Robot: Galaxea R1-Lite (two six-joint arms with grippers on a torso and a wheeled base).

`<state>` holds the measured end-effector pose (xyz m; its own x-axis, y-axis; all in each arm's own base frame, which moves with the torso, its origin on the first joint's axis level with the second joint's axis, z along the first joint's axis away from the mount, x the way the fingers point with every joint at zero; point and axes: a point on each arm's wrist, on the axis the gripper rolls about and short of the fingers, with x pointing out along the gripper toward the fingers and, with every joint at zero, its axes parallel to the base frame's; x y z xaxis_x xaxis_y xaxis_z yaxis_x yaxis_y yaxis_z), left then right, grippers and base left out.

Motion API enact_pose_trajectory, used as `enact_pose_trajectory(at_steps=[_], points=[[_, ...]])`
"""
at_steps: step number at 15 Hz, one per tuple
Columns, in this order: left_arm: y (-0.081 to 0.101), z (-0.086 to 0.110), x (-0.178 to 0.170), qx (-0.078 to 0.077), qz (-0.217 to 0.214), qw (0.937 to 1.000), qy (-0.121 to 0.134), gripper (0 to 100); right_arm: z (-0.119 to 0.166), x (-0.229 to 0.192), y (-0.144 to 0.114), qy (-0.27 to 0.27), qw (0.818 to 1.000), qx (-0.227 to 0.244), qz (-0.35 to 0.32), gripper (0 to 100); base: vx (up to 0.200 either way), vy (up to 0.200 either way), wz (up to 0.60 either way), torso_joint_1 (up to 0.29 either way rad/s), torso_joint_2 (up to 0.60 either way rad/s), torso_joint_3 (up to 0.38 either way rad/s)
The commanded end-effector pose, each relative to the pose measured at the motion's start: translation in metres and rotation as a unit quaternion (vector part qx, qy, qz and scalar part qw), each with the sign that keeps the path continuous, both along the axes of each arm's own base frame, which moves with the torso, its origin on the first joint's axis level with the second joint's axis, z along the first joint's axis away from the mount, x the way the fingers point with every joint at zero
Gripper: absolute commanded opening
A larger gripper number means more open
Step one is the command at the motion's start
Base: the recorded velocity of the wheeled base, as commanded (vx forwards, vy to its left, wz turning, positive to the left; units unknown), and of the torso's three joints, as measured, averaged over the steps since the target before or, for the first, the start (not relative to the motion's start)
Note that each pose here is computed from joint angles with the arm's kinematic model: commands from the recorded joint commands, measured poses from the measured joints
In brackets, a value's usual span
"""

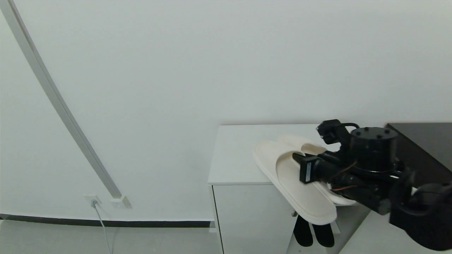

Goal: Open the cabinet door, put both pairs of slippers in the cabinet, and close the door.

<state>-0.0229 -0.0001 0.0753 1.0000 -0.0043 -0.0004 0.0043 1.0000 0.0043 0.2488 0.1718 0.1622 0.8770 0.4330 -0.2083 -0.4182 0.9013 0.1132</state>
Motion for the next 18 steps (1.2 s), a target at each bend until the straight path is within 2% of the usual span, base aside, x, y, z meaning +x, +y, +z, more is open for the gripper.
enact_pose_trajectory(at_steps=[1, 8, 12, 16, 18], points=[[0.000, 0.000, 0.000, 0.000, 0.000, 1.0000, 0.001, 0, 0.029, -0.047, -0.031, -0.032, 0.998, 0.029, 0.038, 0, 0.000, 0.000, 0.00, 0.000, 0.00, 0.000], [0.000, 0.000, 0.000, -0.001, 0.001, 1.0000, 0.001, 0, 0.015, -0.040, -0.026, -0.001, 0.999, 0.010, 0.037, 0, 0.000, 0.000, 0.00, 0.000, 0.00, 0.000], [0.000, 0.000, 0.000, -0.001, 0.001, 1.0000, 0.001, 0, 0.013, -0.041, -0.026, 0.002, 0.999, 0.008, 0.042, 0, -0.200, 0.000, 0.00, 0.005, 0.01, 0.002], [0.000, 0.000, 0.000, -0.001, 0.001, 1.0000, 0.001, 0, -0.004, -0.033, -0.020, 0.036, 0.992, 0.007, 0.124, 0, -0.200, 0.000, 0.00, 0.000, 0.00, 0.005], [0.000, 0.000, 0.000, -0.001, 0.001, 1.0000, 0.001, 0, -0.014, -0.022, -0.016, 0.025, 0.989, 0.011, 0.148, 0, -0.200, 0.000, 0.00, 0.002, 0.00, 0.002]])
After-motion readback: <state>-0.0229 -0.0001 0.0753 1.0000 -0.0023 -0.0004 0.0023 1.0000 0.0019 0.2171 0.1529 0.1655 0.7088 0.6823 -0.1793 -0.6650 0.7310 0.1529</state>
